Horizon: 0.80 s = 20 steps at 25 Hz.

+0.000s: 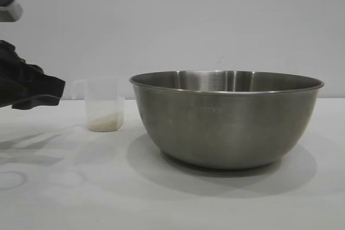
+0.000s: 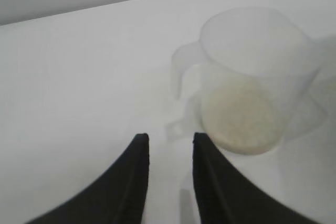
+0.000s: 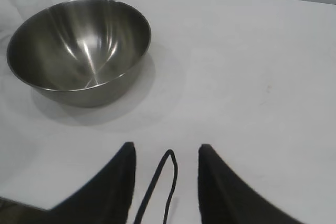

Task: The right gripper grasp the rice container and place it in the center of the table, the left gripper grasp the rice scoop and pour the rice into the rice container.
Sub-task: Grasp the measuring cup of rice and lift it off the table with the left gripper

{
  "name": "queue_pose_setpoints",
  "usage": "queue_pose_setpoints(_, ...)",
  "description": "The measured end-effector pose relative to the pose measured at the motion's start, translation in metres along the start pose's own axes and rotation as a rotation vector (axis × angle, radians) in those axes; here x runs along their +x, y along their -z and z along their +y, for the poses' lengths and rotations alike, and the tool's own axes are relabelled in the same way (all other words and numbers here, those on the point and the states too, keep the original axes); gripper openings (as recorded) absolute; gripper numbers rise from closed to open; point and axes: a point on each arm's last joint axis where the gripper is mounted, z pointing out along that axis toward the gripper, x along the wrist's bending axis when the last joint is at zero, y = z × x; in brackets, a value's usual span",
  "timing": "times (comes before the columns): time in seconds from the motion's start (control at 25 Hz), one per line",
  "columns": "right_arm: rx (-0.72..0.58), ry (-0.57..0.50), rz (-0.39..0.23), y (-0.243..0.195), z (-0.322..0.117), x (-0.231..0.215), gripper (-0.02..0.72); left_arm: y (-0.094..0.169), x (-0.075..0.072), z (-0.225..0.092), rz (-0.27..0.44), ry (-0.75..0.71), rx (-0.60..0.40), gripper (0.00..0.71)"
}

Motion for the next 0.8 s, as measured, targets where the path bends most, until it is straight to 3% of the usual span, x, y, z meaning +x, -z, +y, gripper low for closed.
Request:
queue_pose_setpoints(0.64,0.000,0.000,0.000,0.000,0.000,0.000,0.232,-0.040,0.001,0.019,0.024,0.015,-0.114,0.162)
queue_pose_setpoints(0.8,0.000,0.000,0.000,0.000,0.000,0.000,0.232,-0.042,0.001,0.021,0.024,0.016,-0.123,0.000)
